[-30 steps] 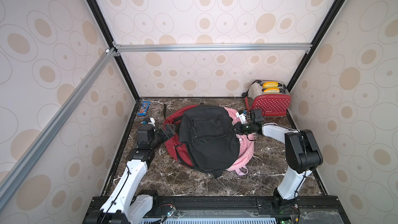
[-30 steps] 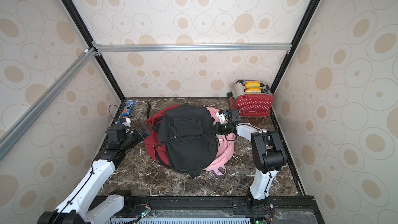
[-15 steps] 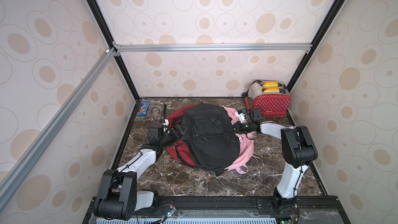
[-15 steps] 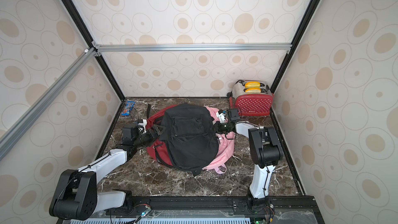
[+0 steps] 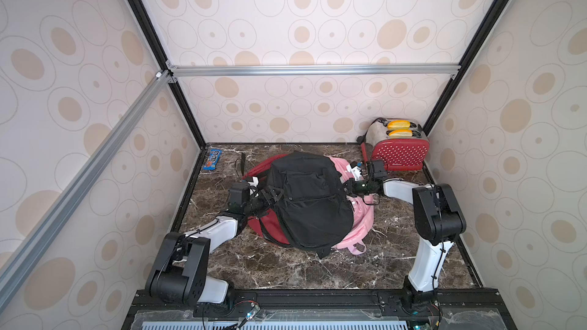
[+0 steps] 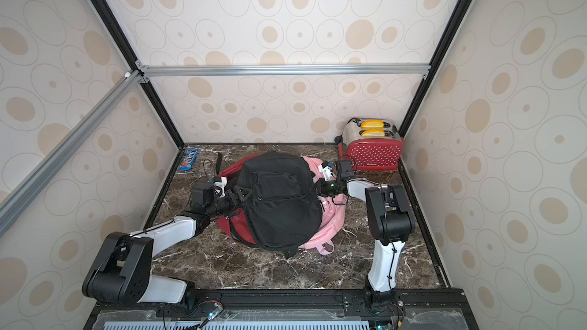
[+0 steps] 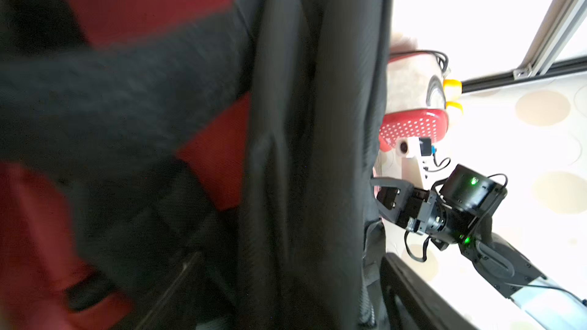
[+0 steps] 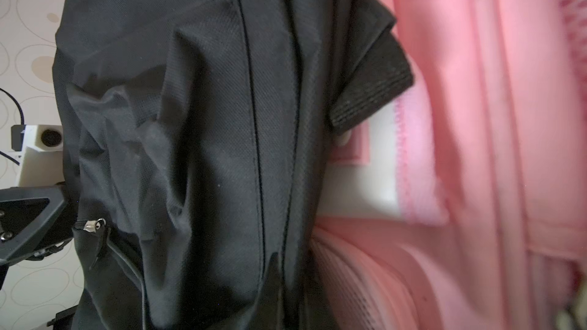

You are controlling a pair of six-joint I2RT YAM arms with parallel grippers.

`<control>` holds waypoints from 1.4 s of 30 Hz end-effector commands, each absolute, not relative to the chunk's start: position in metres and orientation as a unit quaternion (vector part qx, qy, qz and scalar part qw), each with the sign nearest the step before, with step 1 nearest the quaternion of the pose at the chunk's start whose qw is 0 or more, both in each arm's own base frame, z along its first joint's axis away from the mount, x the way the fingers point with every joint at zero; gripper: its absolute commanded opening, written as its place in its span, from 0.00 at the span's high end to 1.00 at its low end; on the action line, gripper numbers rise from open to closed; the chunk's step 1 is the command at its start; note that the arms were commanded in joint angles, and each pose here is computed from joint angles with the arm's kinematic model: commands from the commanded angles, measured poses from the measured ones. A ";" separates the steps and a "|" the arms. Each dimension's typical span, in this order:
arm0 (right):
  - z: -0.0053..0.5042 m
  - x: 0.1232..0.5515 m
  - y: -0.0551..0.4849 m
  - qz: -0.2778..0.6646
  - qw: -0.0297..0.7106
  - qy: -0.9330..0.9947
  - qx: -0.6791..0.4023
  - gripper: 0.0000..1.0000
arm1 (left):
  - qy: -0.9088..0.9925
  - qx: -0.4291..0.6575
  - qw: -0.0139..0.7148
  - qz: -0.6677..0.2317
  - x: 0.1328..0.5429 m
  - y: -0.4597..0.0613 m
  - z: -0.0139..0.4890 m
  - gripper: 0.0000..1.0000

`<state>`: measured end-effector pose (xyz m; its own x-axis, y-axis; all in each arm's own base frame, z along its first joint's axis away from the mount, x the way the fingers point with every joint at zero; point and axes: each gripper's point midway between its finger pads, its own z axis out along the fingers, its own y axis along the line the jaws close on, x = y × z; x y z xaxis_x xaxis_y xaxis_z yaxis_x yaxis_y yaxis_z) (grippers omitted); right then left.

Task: Zip up the backpack
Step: Place the backpack on the backpack, then zip the zipper on the backpack.

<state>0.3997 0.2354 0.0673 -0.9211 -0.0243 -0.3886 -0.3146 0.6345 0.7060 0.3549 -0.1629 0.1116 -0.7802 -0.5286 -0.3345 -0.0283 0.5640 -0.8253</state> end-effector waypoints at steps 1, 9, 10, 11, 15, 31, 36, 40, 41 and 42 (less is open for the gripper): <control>0.027 0.396 0.218 0.365 0.147 0.918 -0.058 1.00 | 0.824 -0.155 0.298 -0.457 0.363 -0.173 0.121 0.16; 0.029 0.396 0.219 0.367 0.145 0.917 -0.058 1.00 | 0.817 -0.146 0.289 -0.476 0.358 -0.179 0.117 0.47; 0.029 0.396 0.219 0.366 0.145 0.917 -0.059 1.00 | 0.815 -0.145 0.289 -0.481 0.358 -0.181 0.118 0.50; 0.029 0.395 0.219 0.366 0.144 0.918 -0.059 1.00 | 0.813 -0.144 0.289 -0.484 0.358 -0.181 0.119 0.52; 0.030 0.394 0.218 0.362 0.144 0.919 -0.061 1.00 | 0.808 -0.139 0.289 -0.495 0.359 -0.184 0.122 0.70; 0.201 0.388 0.211 0.246 0.343 0.893 -0.155 0.42 | 0.836 -0.113 0.312 -0.437 0.346 -0.179 0.126 1.00; 0.227 0.345 0.276 0.321 0.350 0.849 -0.232 0.74 | 0.857 -0.100 0.340 -0.374 0.339 -0.168 0.131 1.00; 0.220 0.318 0.326 0.390 0.320 0.821 -0.266 0.86 | 0.874 -0.082 0.354 -0.322 0.336 -0.162 0.132 1.00; 0.216 0.312 0.336 0.395 0.312 0.820 -0.274 0.86 | 0.877 -0.078 0.357 -0.311 0.336 -0.161 0.131 1.00; 0.212 0.308 0.343 0.399 0.304 0.819 -0.280 0.87 | 0.880 -0.073 0.359 -0.302 0.335 -0.160 0.130 1.00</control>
<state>0.3222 0.3221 0.2309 -0.6268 -0.1887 -0.7560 -0.6937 0.5770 0.4311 0.3335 -0.1679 0.1263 -0.7509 -0.4222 -0.5079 0.0612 0.7212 -0.6900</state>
